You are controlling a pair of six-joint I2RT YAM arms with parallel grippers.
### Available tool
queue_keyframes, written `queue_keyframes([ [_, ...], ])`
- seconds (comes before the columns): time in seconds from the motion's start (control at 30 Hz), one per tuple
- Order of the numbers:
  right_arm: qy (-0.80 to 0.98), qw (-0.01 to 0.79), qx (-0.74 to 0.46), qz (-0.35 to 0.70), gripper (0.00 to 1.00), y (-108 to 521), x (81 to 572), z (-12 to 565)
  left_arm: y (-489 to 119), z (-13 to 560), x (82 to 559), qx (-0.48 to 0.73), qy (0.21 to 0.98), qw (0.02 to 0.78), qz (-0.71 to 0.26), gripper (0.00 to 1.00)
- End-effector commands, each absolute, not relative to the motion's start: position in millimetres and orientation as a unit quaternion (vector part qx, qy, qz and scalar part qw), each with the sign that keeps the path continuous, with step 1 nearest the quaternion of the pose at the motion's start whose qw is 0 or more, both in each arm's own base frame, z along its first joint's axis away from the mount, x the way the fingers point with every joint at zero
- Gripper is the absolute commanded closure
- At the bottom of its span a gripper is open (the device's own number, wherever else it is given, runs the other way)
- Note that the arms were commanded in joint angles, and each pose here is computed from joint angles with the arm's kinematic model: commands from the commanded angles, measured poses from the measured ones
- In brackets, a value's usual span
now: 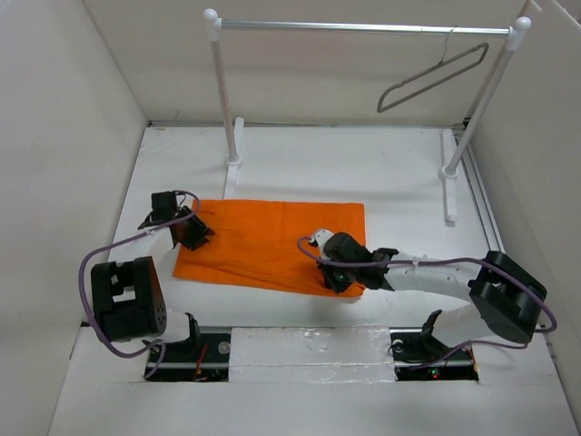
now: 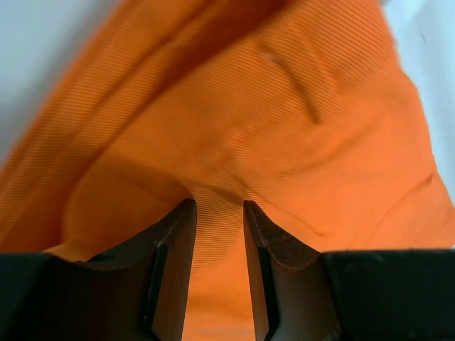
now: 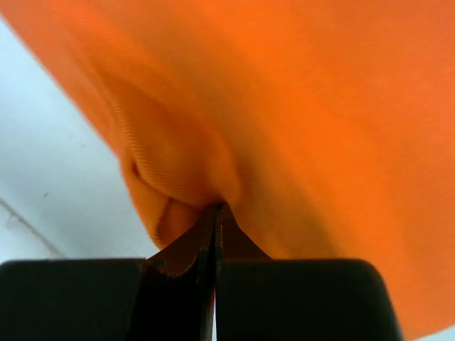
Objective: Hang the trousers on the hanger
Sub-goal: Fold the trousers at the center of the board.
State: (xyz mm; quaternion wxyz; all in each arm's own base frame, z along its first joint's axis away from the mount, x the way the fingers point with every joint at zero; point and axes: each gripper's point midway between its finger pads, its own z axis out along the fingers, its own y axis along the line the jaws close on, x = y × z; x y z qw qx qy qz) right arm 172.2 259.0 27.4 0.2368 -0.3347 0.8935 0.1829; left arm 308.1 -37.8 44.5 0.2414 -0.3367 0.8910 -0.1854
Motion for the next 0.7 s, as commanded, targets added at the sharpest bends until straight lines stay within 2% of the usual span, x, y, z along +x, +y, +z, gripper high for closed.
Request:
queue_keyframes([
  [0.0,0.895,0.234,-0.334,0.182,1.00,260,148,19,-25,42,304,-0.365,0.875,0.242,-0.206,0.70],
  [0.13,0.903,0.226,-0.337,0.141,1.00,243,146,12,-17,56,307,-0.363,0.874,0.262,-0.188,0.70],
  [0.23,0.893,0.254,-0.354,0.111,1.00,240,161,46,-18,90,319,-0.347,0.863,0.304,-0.206,0.72],
  [0.3,0.873,0.303,-0.362,0.122,1.00,251,176,87,-23,124,328,-0.318,0.859,0.347,-0.203,0.74],
  [0.43,0.867,0.338,-0.341,0.131,1.00,246,200,120,-65,163,332,-0.238,0.865,0.388,-0.208,0.77],
  [0.57,0.893,0.321,-0.295,0.111,1.00,217,219,97,-131,169,321,-0.161,0.876,0.368,-0.268,0.78],
  [0.67,0.905,0.305,-0.274,0.111,1.00,204,207,77,-160,150,314,-0.129,0.886,0.336,-0.291,0.78],
])
